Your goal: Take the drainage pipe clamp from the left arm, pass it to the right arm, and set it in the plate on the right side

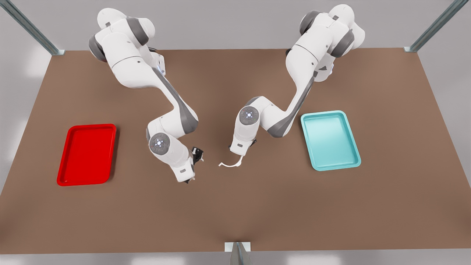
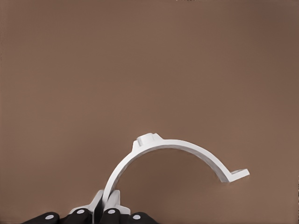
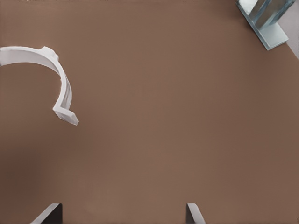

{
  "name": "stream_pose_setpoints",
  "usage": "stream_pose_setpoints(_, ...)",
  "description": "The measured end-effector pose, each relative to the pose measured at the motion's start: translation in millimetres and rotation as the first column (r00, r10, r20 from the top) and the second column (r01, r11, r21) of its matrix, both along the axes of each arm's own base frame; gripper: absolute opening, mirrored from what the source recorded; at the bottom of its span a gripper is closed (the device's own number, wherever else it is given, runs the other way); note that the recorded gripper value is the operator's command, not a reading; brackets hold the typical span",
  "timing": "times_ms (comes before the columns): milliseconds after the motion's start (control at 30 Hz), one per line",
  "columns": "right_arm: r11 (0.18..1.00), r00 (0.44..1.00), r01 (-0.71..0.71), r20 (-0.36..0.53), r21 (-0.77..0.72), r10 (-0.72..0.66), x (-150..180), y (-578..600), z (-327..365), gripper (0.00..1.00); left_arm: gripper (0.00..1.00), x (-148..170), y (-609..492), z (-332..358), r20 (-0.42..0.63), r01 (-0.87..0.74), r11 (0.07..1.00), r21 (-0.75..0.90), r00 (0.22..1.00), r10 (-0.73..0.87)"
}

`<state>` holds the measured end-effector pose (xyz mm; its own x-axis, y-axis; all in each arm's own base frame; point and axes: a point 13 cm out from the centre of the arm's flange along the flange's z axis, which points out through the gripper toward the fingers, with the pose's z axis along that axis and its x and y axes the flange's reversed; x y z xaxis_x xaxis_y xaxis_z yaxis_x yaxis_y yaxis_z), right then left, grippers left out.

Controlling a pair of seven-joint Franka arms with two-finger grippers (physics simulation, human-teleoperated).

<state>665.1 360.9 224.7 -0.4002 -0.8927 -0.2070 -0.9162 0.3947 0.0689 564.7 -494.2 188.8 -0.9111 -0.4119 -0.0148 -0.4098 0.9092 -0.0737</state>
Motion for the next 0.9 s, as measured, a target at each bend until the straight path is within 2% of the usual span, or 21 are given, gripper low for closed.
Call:
stream_pose_setpoints(167,0.993,0.989,-0.114,0.099,0.026,0.111,4.0,32.5,6.4,0.99,0.21,0.9,-0.2,1.2,-0.007,-0.061,0.998,-0.005,0.998,0.061)
stream_pose_setpoints(467,0.97,0.951,-0.24,0.214,0.048,0.225,4.2,72.4,12.3,0.99,0.21,-1.4,-1.8,-1.2,-0.015,-0.121,0.993,-0.005,0.993,0.121)
stream_pose_setpoints(900,0.945,0.918,-0.325,0.257,0.045,0.303,-2.1,94.1,-2.8,0.99,0.21,-10.2,-14.7,0.8,-0.012,-0.137,0.991,-0.007,0.991,0.137)
